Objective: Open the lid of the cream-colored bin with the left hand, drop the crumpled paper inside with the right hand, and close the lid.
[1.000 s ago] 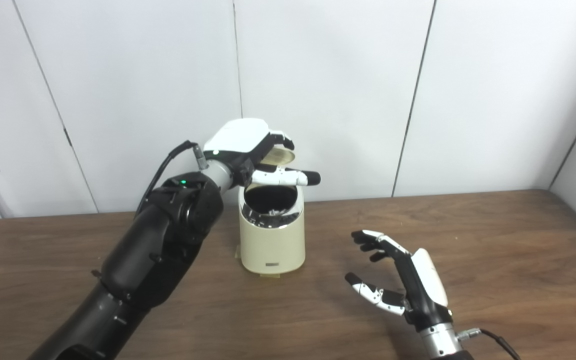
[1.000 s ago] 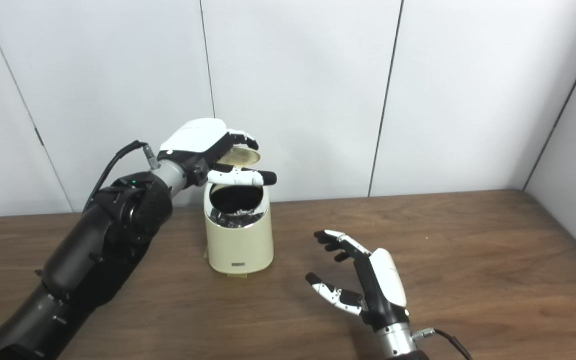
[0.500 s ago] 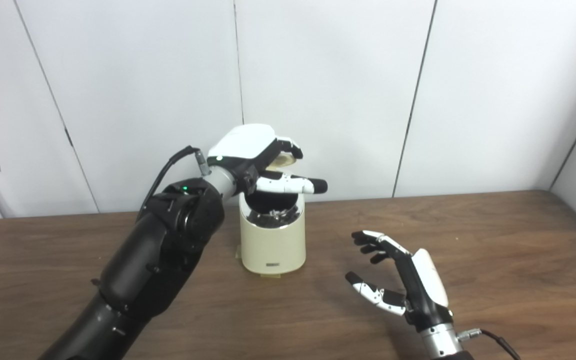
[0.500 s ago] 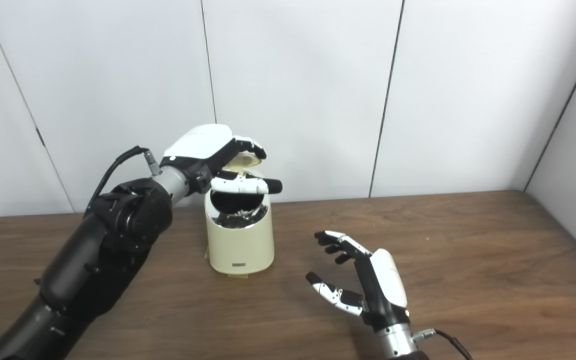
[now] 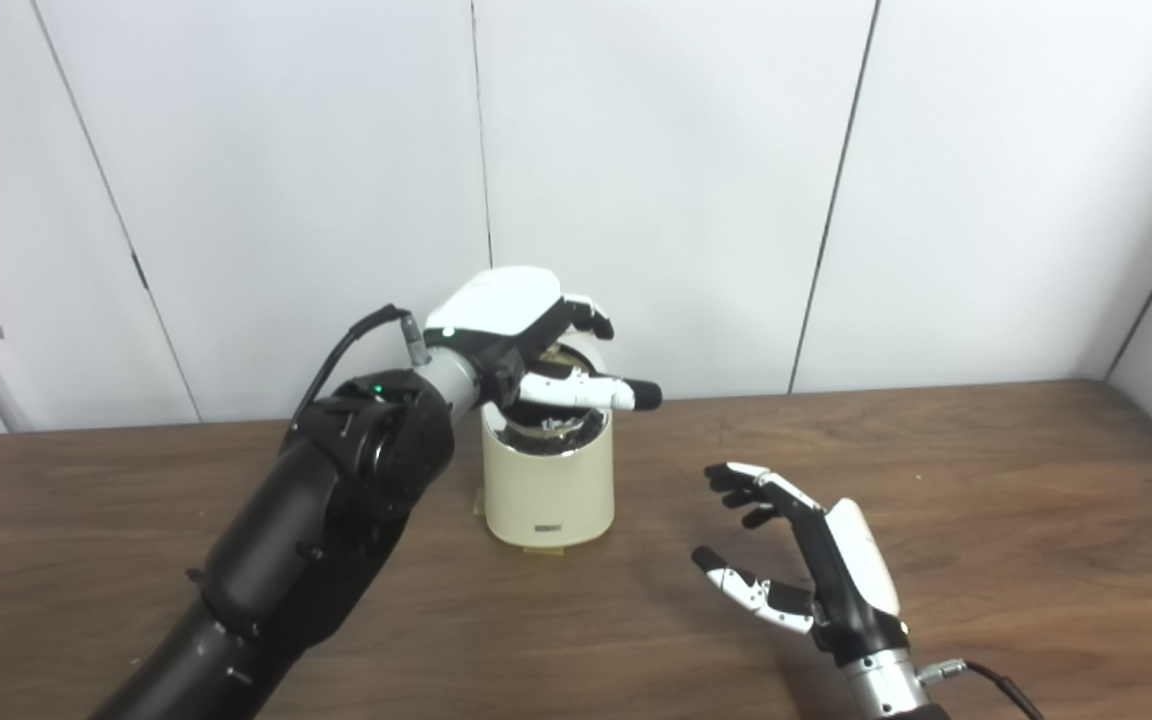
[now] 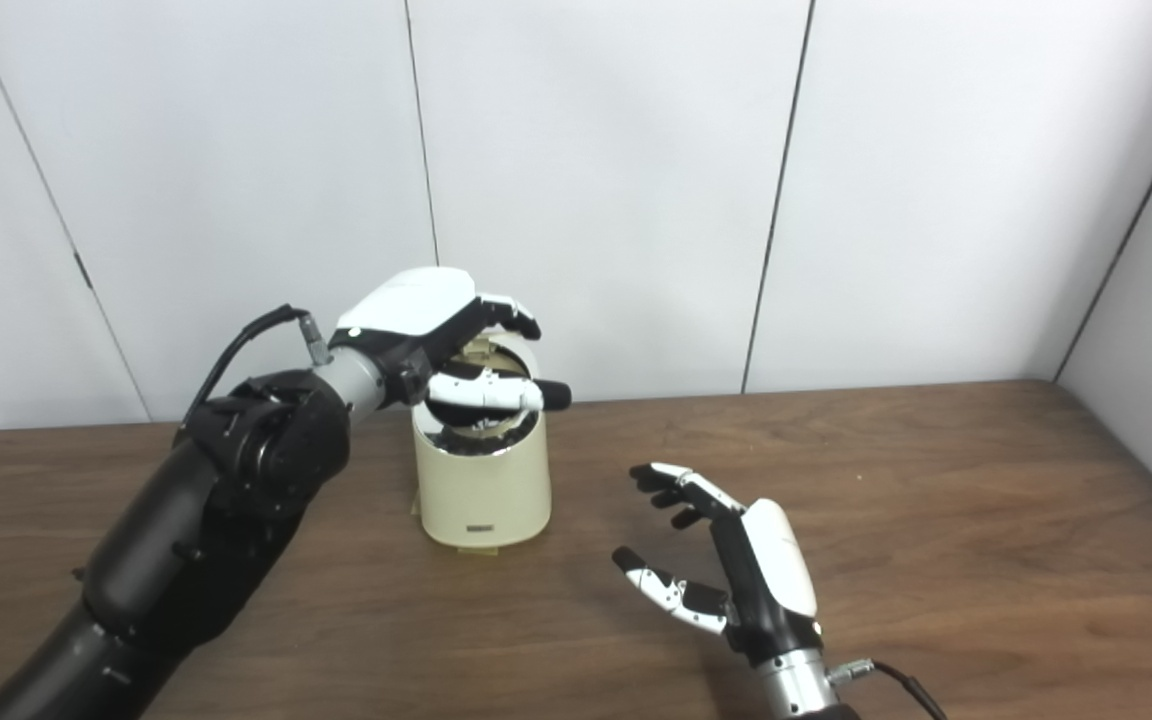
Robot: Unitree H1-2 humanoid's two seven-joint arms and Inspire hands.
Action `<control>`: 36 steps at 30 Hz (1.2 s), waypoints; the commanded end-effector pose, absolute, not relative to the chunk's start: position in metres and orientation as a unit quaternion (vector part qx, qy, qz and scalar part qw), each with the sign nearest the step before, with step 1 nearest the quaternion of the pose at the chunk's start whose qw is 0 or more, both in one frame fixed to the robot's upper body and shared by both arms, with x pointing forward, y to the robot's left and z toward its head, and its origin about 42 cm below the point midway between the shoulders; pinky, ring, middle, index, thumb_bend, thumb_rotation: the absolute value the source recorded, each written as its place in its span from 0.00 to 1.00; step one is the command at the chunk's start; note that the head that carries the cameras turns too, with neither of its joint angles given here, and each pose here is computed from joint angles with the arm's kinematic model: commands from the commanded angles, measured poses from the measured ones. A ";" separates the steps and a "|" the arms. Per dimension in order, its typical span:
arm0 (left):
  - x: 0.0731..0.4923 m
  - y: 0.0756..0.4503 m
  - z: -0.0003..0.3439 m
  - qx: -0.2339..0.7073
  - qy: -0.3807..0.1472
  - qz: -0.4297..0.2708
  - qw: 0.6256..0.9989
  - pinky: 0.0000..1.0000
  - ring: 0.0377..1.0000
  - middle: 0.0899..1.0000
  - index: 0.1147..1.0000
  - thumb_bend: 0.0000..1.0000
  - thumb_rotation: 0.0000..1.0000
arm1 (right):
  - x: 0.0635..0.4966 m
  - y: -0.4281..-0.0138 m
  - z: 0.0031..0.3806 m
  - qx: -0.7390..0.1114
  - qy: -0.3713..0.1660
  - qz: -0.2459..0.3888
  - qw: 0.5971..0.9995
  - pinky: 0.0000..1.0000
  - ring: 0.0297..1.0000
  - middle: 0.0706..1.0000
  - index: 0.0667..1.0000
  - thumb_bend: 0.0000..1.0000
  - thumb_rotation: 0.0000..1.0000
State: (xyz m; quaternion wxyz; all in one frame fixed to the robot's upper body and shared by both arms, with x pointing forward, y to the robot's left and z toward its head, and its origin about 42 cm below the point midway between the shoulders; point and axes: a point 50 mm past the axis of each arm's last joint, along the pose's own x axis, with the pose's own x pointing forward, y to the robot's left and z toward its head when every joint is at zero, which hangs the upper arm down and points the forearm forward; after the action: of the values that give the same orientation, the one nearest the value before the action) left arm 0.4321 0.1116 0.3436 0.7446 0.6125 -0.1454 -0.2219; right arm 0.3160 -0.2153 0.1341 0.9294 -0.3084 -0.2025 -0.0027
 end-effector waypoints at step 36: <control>0.420 0.118 0.284 0.595 -0.101 -0.257 0.755 0.51 0.60 0.63 0.70 1.00 1.00 | 0.300 -0.209 0.131 -0.303 -0.176 0.001 0.936 0.58 0.68 0.71 0.71 0.27 0.35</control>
State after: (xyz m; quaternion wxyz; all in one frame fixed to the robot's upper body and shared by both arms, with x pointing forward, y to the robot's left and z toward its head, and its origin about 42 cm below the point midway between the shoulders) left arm 0.4227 0.1184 0.2990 0.7614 0.5950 -0.1349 -0.2193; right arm 0.3066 -0.2157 0.1342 0.9328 -0.3145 -0.1760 -0.0001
